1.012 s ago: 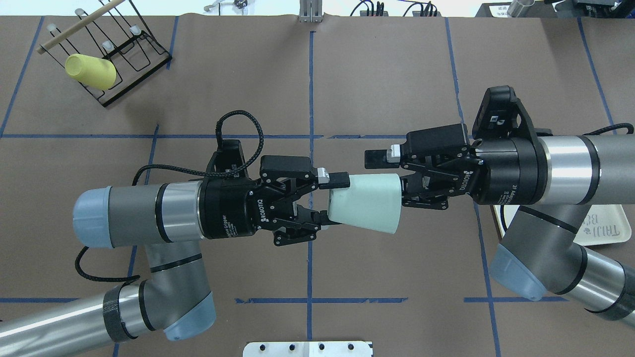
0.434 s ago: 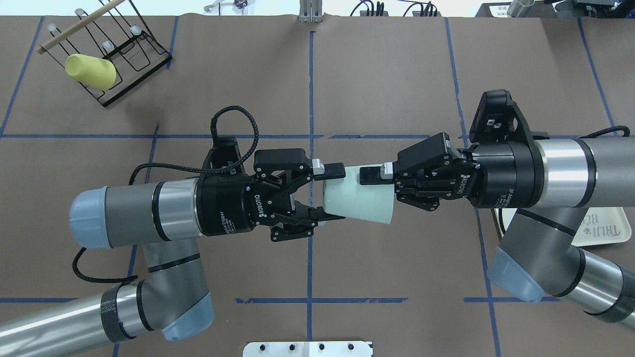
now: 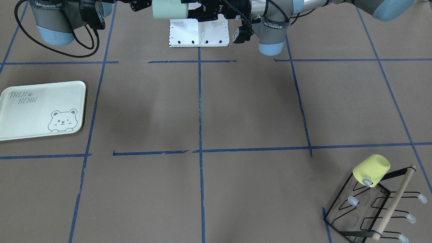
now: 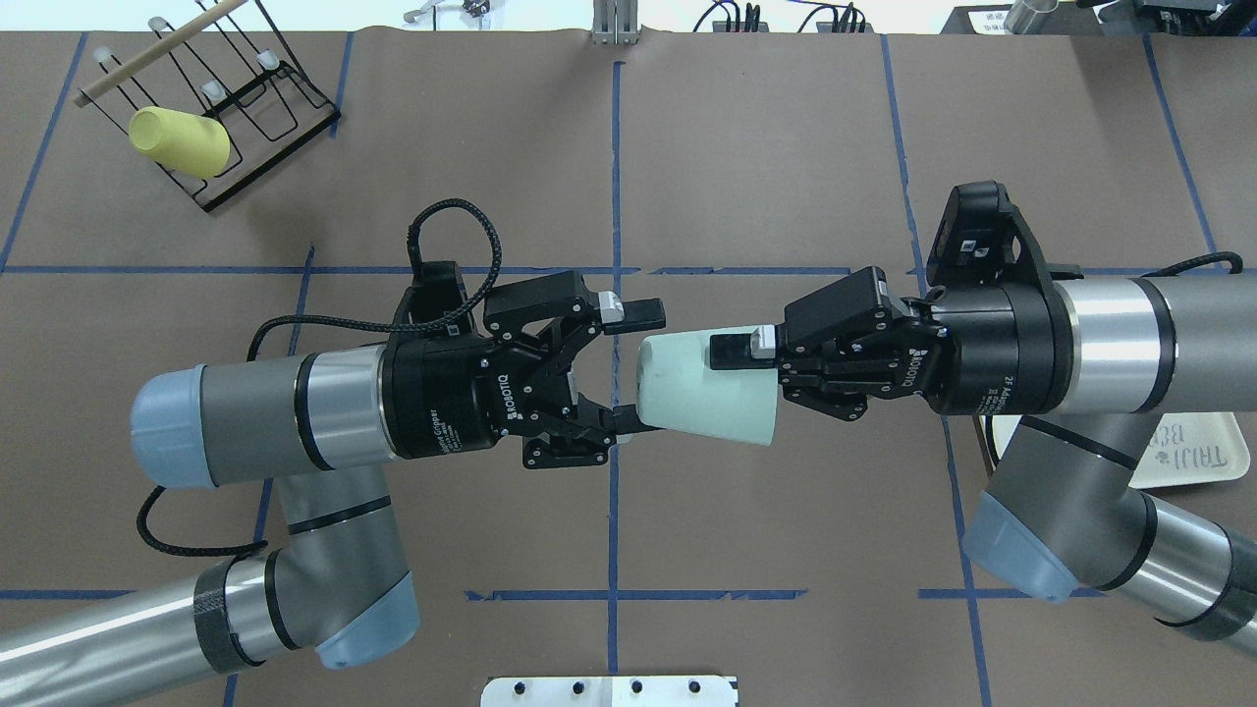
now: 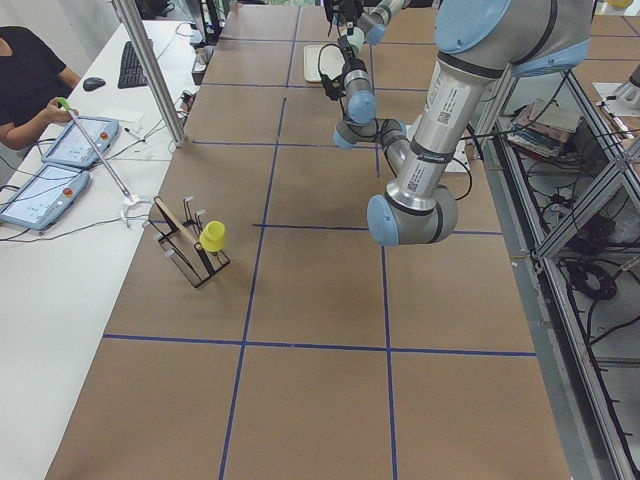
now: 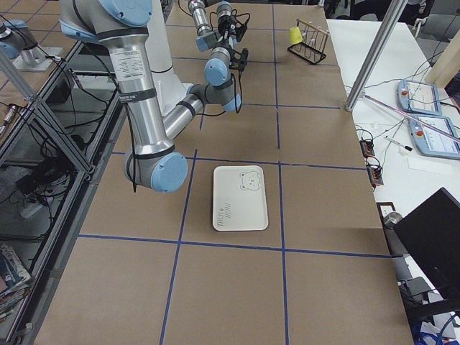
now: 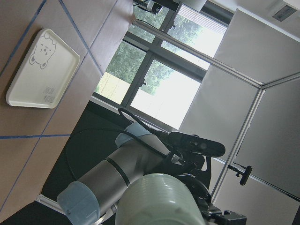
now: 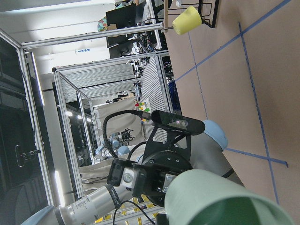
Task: Left arm grabs green cup and hands to right arm on tray
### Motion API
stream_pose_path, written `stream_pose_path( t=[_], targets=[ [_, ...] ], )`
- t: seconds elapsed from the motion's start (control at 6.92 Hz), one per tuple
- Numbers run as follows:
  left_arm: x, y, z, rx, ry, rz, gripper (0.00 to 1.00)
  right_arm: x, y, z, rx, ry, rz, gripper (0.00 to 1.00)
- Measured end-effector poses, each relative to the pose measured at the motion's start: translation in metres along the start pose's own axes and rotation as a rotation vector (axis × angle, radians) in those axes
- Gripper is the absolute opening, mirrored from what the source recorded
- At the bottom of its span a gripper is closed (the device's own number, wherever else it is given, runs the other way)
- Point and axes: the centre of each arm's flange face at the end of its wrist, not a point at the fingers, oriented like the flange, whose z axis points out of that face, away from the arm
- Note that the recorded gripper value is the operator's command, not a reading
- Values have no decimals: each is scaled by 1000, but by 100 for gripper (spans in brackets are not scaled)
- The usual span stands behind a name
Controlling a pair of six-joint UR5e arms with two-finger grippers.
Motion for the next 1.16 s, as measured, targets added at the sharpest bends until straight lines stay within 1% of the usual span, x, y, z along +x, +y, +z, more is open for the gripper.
stream_pose_path(
  t=[0.14,0.29,0.43,0.58,0.72,0.87,1.01,1.16],
  targets=[
    [14,-12,-14,33,15,29,100,2,-1,-2,3,6,1,0],
    [32,-28,-39,78,22,68,100,3,-4,-6,17,8,-2,0],
    [46,-42,-62,122,26,101,100,1,-12,-13,51,3,-10,0],
    [54,-53,-78,157,21,136,100,-5,-23,-26,101,-5,-25,0],
    [55,-60,-89,189,3,186,100,-7,-38,-44,157,3,-37,0],
    [55,-72,-97,247,-43,235,100,0,-56,-65,221,31,-41,0],
    [62,-89,-98,340,-121,256,100,15,-76,-86,283,79,-41,0],
    [68,-104,-94,446,-228,255,100,32,-96,-109,341,143,-57,0]
  ],
)
